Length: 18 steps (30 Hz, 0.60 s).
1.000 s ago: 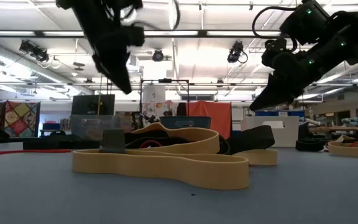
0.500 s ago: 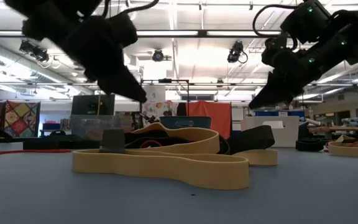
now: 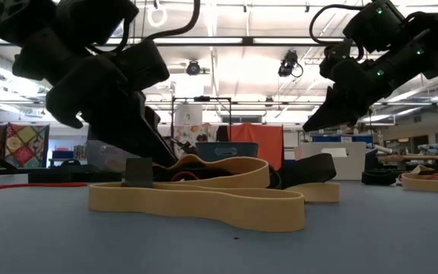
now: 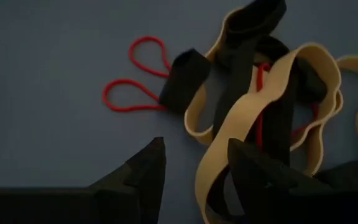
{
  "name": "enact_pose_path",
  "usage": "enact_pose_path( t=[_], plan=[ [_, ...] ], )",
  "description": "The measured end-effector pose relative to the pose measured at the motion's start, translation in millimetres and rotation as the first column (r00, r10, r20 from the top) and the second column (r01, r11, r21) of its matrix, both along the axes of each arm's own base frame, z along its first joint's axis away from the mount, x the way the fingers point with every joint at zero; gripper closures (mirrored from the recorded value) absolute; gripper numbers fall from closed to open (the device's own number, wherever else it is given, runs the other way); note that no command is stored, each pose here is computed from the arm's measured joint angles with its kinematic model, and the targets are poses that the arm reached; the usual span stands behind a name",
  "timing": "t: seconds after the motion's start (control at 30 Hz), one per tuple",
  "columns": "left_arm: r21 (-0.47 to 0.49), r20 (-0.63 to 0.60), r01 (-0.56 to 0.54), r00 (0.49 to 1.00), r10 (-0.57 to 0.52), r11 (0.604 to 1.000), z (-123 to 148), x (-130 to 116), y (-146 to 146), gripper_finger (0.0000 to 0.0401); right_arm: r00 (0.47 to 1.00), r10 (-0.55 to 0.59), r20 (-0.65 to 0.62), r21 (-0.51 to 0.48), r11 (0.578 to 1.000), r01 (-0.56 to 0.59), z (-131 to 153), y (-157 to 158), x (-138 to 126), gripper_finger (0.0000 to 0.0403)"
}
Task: Sort rubber bands into baskets
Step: Put the yellow rubber band into the black bin
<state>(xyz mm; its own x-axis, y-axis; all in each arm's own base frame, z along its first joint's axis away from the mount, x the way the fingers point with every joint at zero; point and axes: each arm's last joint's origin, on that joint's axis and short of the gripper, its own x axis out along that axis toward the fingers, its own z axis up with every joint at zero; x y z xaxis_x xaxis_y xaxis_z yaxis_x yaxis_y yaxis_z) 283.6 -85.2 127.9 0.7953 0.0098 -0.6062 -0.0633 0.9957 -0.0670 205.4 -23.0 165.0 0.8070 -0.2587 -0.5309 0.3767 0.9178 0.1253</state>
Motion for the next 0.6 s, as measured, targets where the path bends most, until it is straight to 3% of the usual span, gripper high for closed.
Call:
enact_pose_path(
  t=[0.4,0.6],
  plan=[
    [-0.067,0.006,0.070,0.998,-0.069,0.995,6.1,1.7,-5.1,0.0225,1.000,0.001,0.000,0.000,1.000,-0.001,0.0,0.0,0.0,0.0388],
    [-0.048,0.012,0.059,0.998,-0.059,0.997,7.4,2.2,-6.9,0.0225,1.000,0.001,0.000,0.000,1.000,-0.001,0.0,0.0,0.0,0.0390]
  ],
)
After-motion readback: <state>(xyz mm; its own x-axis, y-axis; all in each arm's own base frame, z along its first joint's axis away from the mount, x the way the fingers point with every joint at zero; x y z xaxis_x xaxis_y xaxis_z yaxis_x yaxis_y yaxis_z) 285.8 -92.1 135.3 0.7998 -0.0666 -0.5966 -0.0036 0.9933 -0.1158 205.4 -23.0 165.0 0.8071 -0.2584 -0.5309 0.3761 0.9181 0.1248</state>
